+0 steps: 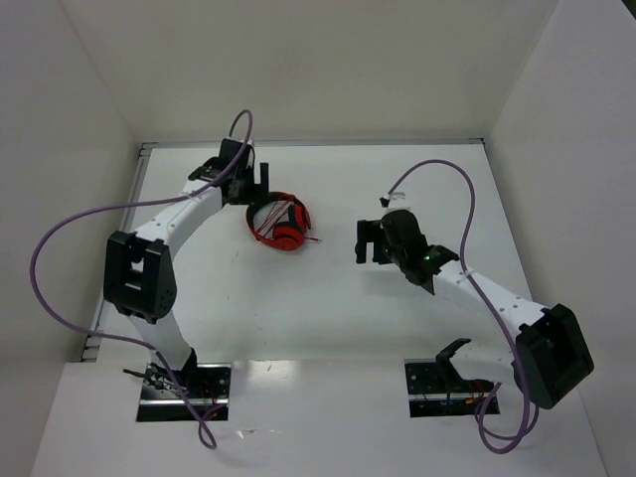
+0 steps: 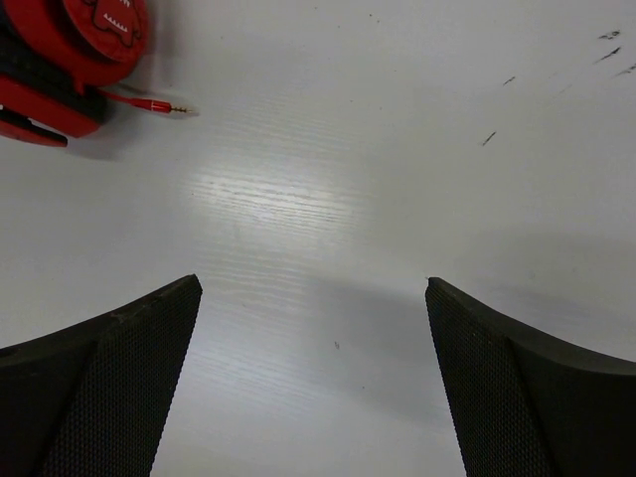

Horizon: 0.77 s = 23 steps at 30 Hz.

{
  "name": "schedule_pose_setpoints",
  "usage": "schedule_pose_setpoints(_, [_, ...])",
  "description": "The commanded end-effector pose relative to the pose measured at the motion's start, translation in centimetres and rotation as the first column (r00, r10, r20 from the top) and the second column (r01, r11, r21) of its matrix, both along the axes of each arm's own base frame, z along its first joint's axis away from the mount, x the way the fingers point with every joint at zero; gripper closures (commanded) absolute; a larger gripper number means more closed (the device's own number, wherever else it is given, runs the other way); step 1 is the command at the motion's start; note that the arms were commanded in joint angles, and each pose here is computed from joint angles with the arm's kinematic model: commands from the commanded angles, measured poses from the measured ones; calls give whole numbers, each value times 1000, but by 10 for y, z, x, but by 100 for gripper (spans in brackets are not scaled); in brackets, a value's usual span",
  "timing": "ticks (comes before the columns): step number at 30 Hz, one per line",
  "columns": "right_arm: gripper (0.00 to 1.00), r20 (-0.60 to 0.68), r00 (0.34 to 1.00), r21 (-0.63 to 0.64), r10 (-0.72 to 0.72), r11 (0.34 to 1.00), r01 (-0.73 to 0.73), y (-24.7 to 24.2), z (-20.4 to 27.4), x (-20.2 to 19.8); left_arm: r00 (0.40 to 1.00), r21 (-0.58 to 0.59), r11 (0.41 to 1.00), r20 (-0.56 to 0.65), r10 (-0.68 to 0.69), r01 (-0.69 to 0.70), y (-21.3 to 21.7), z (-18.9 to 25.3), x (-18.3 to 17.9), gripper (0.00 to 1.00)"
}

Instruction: Wrap the headphones

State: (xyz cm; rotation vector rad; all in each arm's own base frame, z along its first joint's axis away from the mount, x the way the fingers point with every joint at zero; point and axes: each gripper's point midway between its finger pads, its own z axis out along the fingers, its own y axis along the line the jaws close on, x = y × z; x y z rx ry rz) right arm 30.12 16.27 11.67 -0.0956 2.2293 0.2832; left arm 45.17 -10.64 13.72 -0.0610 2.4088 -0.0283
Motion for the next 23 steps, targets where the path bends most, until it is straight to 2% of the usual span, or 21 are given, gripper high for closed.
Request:
schedule_pose_setpoints(1, [0,73,997,87,18,996,-24,10,42,5,993,-37,997,106,-60,64,-2,43,-16,0])
schedule_pose_setpoints(5, [0,121,992,127,25,991,-40,8,44,0,995,3,1000,96,-9,9,16,27,-40,0])
schedule_pose_setpoints(9, [0,123,992,124,-2,992,-13,3,43,0,999,35,999,36,-40,39,20,0,-56,0])
schedule_pose_setpoints(17, [0,168,985,127,-29,992,7,0,58,12,994,-23,993,15,-112,112,5,0,-61,0])
schedule_pose_setpoints(21, [0,134,991,126,-8,992,-9,7,51,19,992,-38,991,15,-125,126,3,-7,-67,0])
schedule_pose_setpoints(23, [0,98,994,93,49,994,-58,13,36,18,992,-37,991,8,-125,126,5,-17,-72,0])
